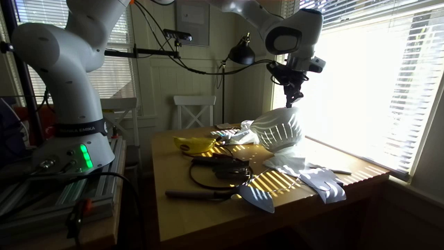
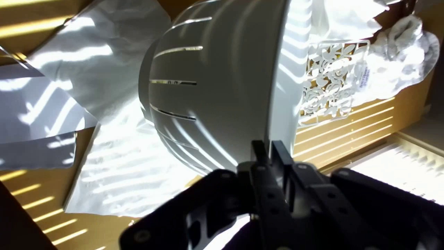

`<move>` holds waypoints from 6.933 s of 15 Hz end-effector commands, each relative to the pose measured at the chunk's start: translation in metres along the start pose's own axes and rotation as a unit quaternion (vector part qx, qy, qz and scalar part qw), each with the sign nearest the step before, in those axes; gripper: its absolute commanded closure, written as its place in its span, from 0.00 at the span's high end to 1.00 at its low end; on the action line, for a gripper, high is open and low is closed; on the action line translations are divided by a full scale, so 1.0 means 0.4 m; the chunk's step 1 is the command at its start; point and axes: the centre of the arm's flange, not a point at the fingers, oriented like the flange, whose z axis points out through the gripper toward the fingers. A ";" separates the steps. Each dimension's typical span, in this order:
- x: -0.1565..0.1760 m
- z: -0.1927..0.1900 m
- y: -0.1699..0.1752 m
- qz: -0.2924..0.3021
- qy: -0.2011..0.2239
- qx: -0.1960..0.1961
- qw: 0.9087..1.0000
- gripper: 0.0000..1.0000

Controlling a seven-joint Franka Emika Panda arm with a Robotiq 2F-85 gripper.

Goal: Empty the contents in the white bowl

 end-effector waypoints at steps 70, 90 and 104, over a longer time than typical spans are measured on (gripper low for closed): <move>-0.274 0.311 -0.423 -0.098 0.061 -0.485 0.867 1.00; -0.060 0.307 -0.325 -0.009 0.110 -0.509 0.854 1.00; -0.089 0.357 -0.350 -0.045 0.104 -0.516 0.849 0.00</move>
